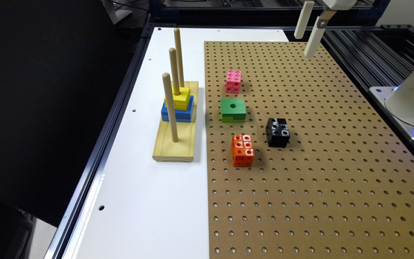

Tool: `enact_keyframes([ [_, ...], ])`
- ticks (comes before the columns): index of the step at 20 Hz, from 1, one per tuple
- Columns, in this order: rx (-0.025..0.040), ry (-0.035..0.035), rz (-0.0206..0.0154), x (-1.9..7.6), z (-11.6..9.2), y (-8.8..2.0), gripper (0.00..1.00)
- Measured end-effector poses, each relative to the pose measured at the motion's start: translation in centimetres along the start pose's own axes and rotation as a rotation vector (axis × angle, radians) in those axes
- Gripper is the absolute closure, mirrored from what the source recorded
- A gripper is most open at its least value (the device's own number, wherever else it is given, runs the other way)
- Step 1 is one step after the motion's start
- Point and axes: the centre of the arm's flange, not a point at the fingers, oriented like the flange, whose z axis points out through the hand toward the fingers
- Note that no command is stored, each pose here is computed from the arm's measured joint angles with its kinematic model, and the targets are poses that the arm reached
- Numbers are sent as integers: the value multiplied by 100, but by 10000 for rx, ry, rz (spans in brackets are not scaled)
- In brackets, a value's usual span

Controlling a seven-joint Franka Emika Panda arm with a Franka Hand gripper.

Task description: Pick up pink block.

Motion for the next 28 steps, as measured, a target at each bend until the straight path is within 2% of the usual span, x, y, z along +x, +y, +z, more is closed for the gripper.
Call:
enact_keyframes([
  [4,29,41,3,39,-27,-25,0],
  [8,23,33,12,95,-34,-60,0],
  [12,47,76,24,203,-13,-79,0],
  [15,66,115,19,339,18,-93,0],
  [17,58,108,10,426,39,-112,0],
  [21,15,46,21,564,70,-171,0],
  [24,-3,18,21,607,83,-199,0],
  [26,1,29,30,634,78,-198,0],
  [28,9,48,24,674,70,-180,0],
])
